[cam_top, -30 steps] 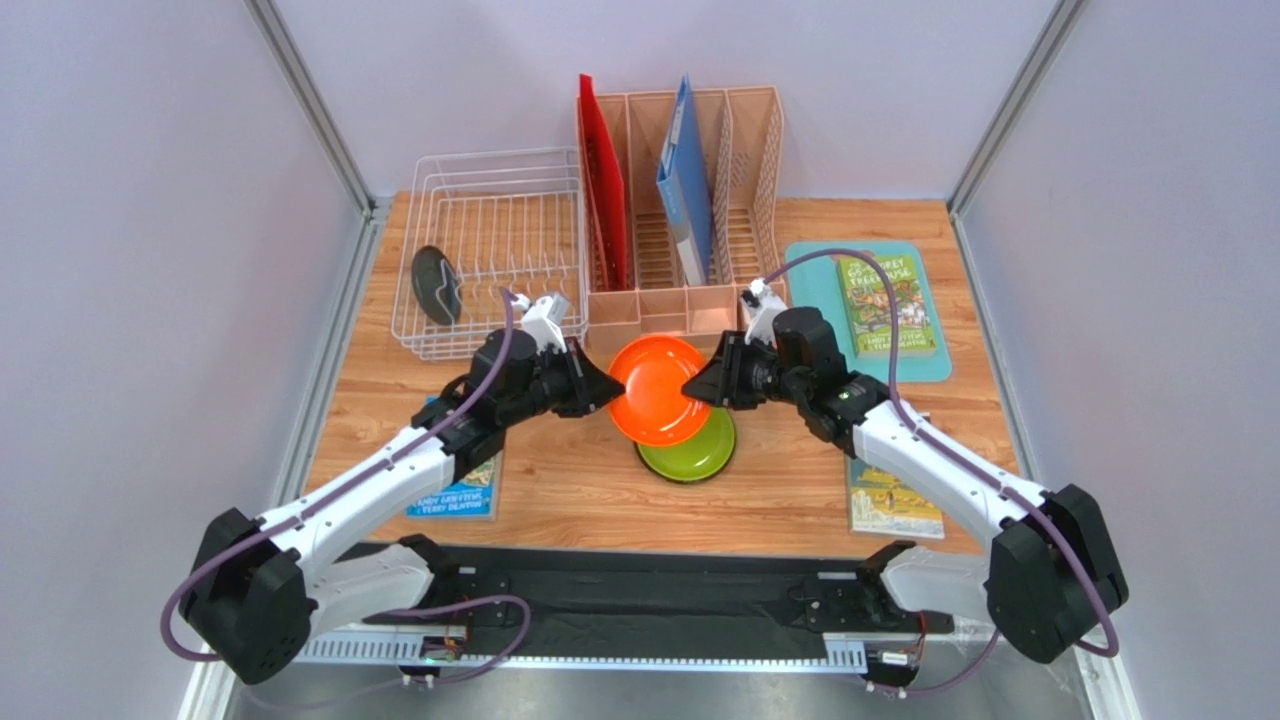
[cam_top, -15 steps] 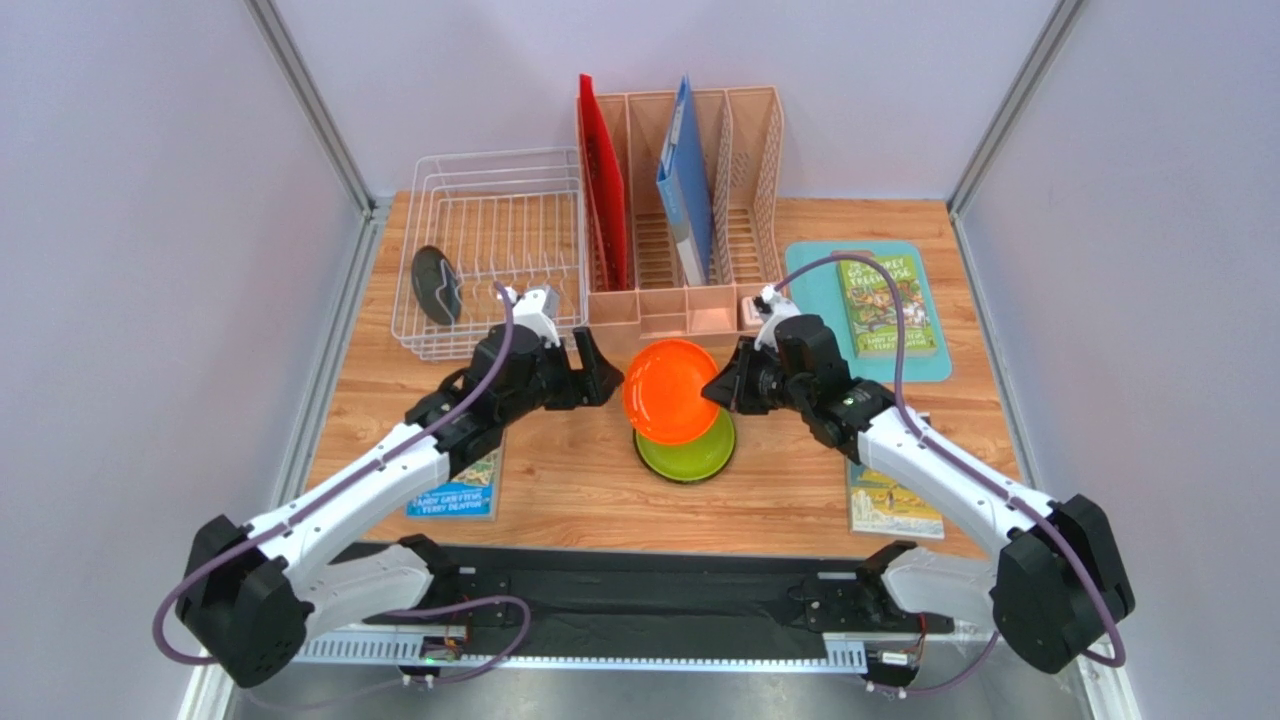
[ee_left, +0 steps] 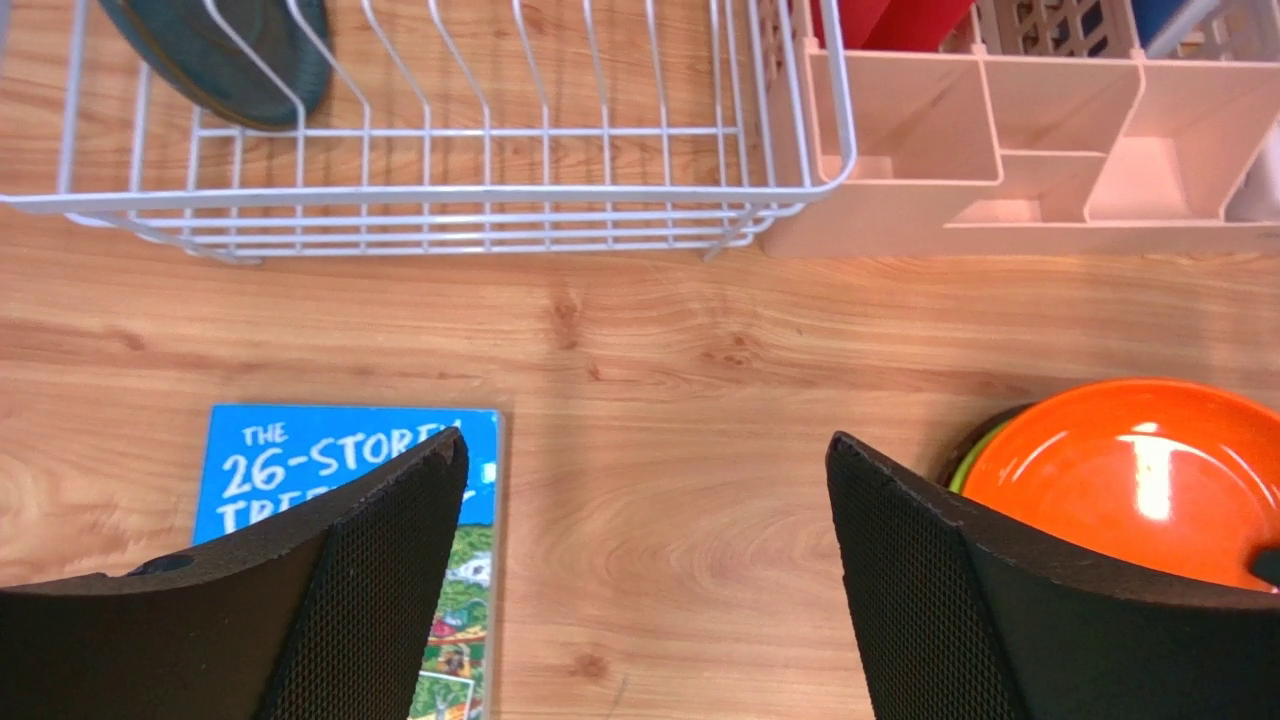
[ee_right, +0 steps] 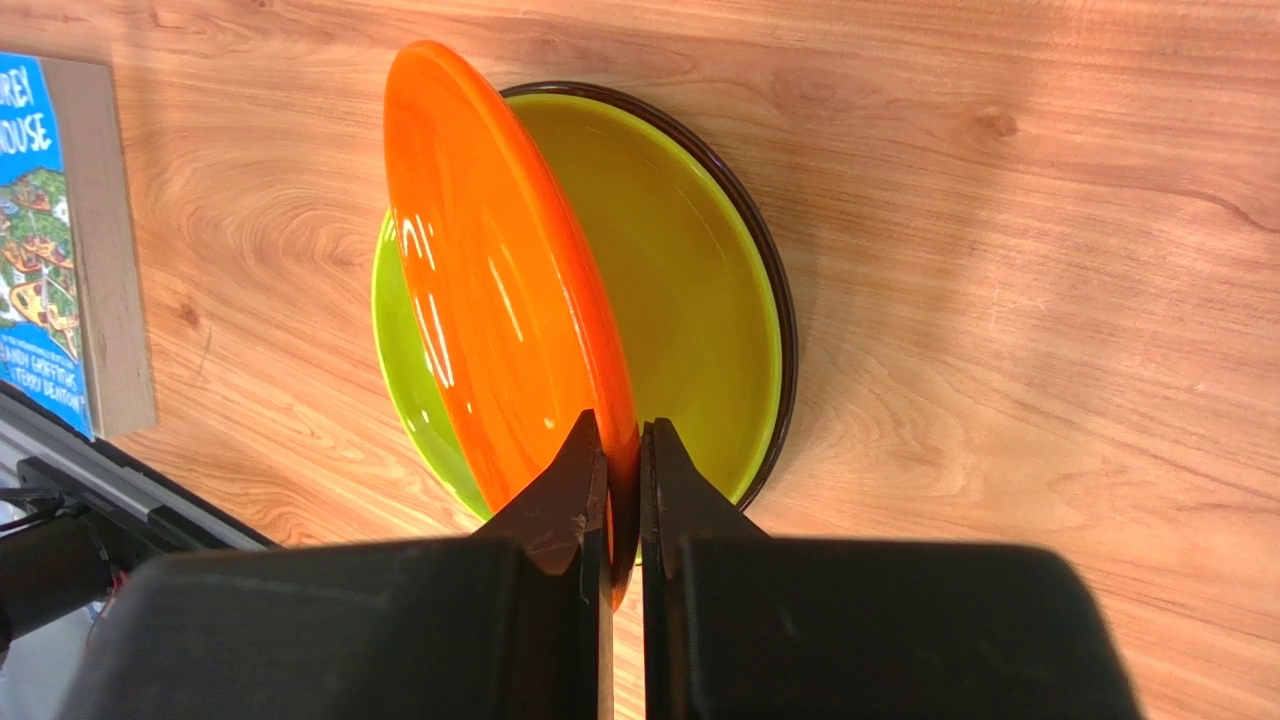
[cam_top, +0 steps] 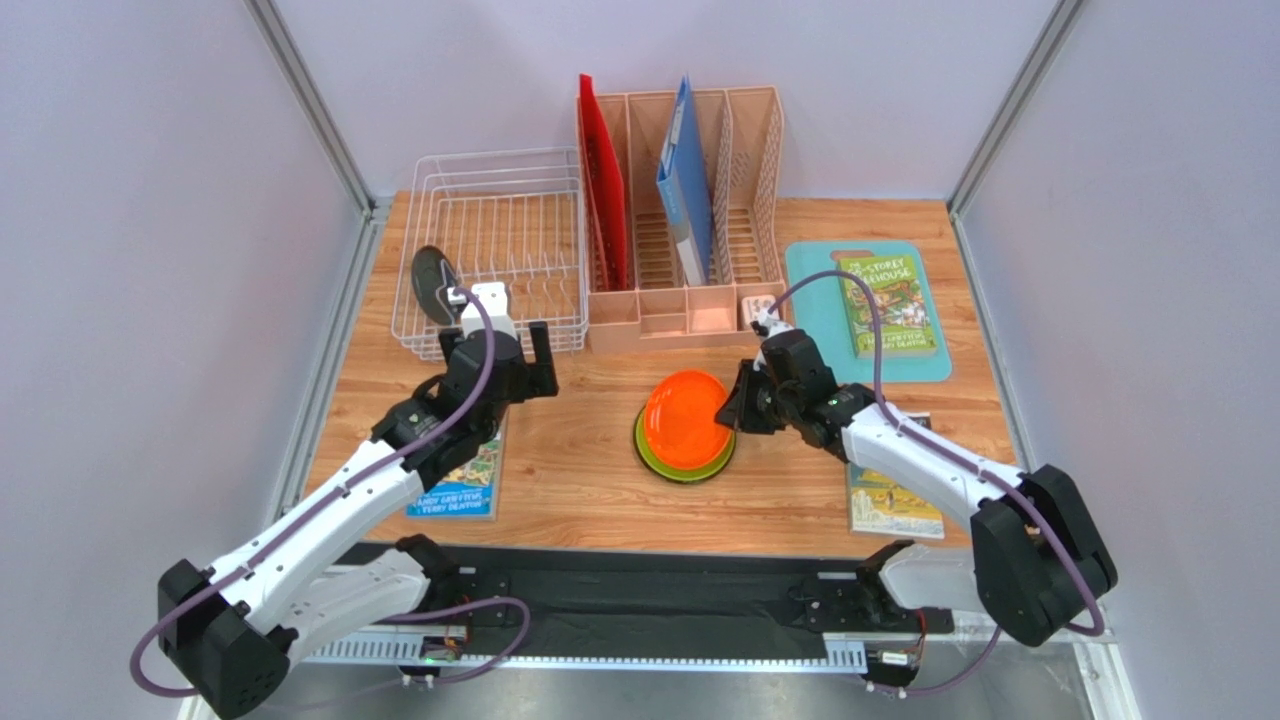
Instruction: Unload the plates from the dish rack
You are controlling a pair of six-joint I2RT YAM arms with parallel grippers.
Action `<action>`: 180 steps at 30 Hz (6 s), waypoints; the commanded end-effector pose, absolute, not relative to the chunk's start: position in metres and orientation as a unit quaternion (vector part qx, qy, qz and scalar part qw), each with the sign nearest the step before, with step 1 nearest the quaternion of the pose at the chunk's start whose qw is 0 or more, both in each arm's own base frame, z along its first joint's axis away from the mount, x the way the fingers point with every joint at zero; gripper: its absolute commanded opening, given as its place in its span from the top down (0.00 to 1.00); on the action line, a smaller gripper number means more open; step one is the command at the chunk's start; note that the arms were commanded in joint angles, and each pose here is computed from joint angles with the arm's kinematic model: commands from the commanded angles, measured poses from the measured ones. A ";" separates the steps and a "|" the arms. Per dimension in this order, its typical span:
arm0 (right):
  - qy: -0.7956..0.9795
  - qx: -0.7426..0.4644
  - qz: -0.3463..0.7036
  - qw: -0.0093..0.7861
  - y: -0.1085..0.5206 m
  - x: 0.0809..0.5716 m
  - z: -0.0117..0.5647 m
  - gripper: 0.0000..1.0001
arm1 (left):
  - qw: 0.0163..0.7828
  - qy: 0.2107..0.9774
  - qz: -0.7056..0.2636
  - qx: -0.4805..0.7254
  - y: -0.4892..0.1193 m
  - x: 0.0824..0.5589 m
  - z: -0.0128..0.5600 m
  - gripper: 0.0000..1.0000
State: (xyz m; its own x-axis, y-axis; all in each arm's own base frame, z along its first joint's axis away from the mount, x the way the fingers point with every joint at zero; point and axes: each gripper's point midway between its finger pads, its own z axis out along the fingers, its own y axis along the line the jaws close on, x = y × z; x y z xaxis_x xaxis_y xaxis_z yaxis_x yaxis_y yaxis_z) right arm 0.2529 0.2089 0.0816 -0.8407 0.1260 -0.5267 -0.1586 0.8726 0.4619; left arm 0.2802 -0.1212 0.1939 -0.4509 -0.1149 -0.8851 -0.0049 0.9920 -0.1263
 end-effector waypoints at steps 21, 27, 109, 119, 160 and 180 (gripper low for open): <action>0.947 -0.044 0.219 0.229 0.202 0.241 0.086 0.44 | 0.550 0.832 0.055 -0.045 -0.091 0.297 0.207 0.01; 0.945 -0.051 0.222 0.235 0.201 0.238 0.092 0.42 | 0.548 0.828 0.089 -0.075 -0.065 0.318 0.216 0.00; 0.964 -0.040 0.145 0.221 0.183 0.289 0.054 0.45 | 0.532 0.820 0.125 -0.170 0.065 0.472 0.171 1.00; 0.960 -0.033 0.157 0.229 0.183 0.283 0.059 0.45 | 0.563 0.792 0.195 -0.132 0.069 0.450 0.229 1.00; 0.833 -0.053 0.434 0.340 0.255 0.259 0.178 0.41 | 0.397 0.777 -0.488 0.018 -0.256 0.253 0.228 1.00; 0.804 -0.105 0.505 0.296 0.275 0.235 0.162 1.00 | 0.370 0.790 -0.484 0.064 -0.301 0.252 0.214 1.00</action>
